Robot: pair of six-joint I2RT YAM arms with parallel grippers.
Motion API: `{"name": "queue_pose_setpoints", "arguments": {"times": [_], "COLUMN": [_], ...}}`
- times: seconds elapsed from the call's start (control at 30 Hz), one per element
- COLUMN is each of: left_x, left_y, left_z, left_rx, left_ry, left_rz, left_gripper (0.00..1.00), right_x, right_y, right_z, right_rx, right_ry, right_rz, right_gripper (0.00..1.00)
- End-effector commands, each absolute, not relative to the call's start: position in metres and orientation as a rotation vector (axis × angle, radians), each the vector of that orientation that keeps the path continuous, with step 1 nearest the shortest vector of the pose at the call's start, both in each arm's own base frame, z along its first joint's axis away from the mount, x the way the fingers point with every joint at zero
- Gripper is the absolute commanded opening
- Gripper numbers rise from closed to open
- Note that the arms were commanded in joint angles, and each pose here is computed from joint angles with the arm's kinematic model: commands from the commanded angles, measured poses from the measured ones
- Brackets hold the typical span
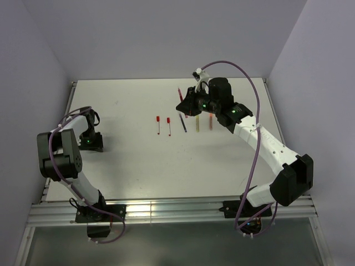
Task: Insert the pens into the pen caps
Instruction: Move the pen cap to the center of the board.
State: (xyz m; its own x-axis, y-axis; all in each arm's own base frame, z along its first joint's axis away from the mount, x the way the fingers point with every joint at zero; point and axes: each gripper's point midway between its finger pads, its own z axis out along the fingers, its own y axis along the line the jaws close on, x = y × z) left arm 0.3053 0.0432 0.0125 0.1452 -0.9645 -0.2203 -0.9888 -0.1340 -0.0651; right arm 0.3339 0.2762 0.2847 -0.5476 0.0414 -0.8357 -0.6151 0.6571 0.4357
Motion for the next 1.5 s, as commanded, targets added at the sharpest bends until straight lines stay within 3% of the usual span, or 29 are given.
{"name": "queue_pose_setpoints", "arguments": {"times": [0.0,0.13,0.3,0.37,0.6,0.97,1.17,1.47], "left_x": [0.305,0.306,0.31,0.317,0.341,0.384,0.385,0.38], "left_y": [0.044,0.044,0.046,0.044,0.014,-0.104,-0.11,-0.114], "left_z": [-0.015,-0.017,-0.018,-0.016,-0.008,0.011,0.014,0.013], "left_rx": [-2.23,-2.183,-2.091,-2.004,-1.605,-1.033,-0.868,-0.793], "left_ry": [1.957,2.009,2.105,2.168,2.386,2.539,2.581,2.594], "left_rz": [0.218,0.229,0.267,0.28,0.307,-0.103,0.0,-0.007], "left_gripper": [0.29,0.23,0.04,0.0,0.0,0.0,0.01,0.18], "right_x": [0.333,0.333,0.334,0.334,0.336,0.339,0.34,0.341], "right_y": [0.273,0.273,0.273,0.273,0.273,0.275,0.275,0.278], "right_z": [0.298,0.298,0.296,0.296,0.295,0.286,0.285,0.282], "right_rx": [-0.462,-0.461,-0.462,-0.463,-0.46,-0.465,-0.467,-0.474], "right_ry": [1.927,1.929,1.934,1.934,1.937,1.964,1.968,1.977], "right_rz": [0.922,0.92,0.919,0.916,0.909,0.906,0.904,0.916], "right_gripper": [0.0,0.0,0.0,0.0,0.0,0.0,0.0,0.0]}}
